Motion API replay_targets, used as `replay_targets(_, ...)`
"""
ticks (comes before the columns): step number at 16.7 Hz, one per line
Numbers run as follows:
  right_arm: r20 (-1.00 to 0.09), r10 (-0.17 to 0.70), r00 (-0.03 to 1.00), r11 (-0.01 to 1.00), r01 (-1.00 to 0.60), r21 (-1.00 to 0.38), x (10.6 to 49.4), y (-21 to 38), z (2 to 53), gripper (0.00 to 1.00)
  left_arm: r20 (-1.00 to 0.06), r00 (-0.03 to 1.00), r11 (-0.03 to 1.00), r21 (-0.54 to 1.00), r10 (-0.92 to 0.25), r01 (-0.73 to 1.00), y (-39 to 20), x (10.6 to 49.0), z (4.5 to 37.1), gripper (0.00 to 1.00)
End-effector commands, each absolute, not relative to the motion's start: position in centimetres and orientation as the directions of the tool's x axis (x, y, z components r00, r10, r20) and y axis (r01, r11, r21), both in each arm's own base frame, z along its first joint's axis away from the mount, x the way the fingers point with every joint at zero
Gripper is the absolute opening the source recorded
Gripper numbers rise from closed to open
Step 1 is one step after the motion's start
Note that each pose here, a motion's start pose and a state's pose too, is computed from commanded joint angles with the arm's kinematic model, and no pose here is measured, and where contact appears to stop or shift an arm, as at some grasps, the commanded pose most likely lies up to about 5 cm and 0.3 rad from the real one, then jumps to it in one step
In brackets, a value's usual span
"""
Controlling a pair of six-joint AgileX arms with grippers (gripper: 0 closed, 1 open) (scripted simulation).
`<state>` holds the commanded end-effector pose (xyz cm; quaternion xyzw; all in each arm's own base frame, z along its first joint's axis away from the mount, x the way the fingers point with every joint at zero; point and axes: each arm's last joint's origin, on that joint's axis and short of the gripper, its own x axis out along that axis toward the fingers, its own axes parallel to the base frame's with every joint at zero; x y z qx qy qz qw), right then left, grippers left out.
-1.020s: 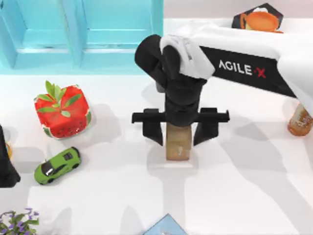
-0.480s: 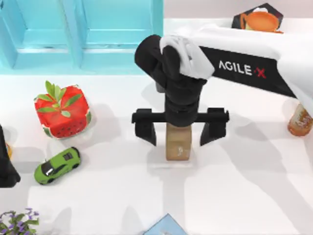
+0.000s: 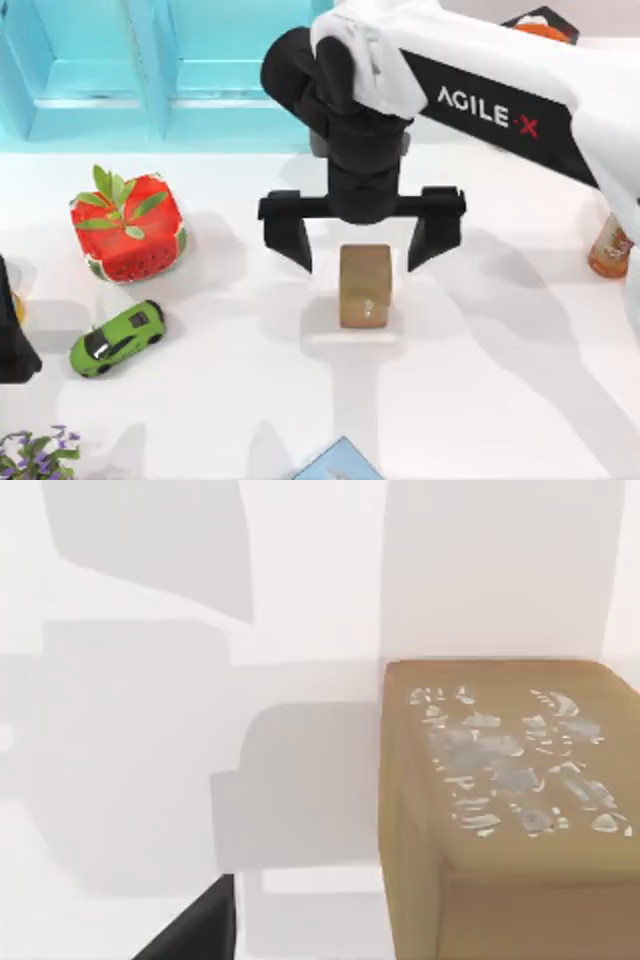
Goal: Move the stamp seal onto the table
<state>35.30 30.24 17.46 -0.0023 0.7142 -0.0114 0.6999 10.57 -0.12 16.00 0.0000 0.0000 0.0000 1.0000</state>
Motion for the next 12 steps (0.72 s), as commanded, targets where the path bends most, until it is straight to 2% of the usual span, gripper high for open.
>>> replay_targets(6, -1.000, 0.005, 0.009, 1.000, 0.012, 0.005, 35.2, 30.1, 26.2, 1.00, 0.000, 1.000, 1.000, 0.000, 0.000, 0.000, -0.1, 10.6, 16.0, 1.00)
replay_targets(12, -1.000, 0.000, 0.002, 1.000, 0.014, 0.000, 34.5, 29.2, 28.8, 1.00, 0.000, 1.000, 1.000, 0.000, 0.000, 0.000, -0.1, 10.6, 16.0, 1.00)
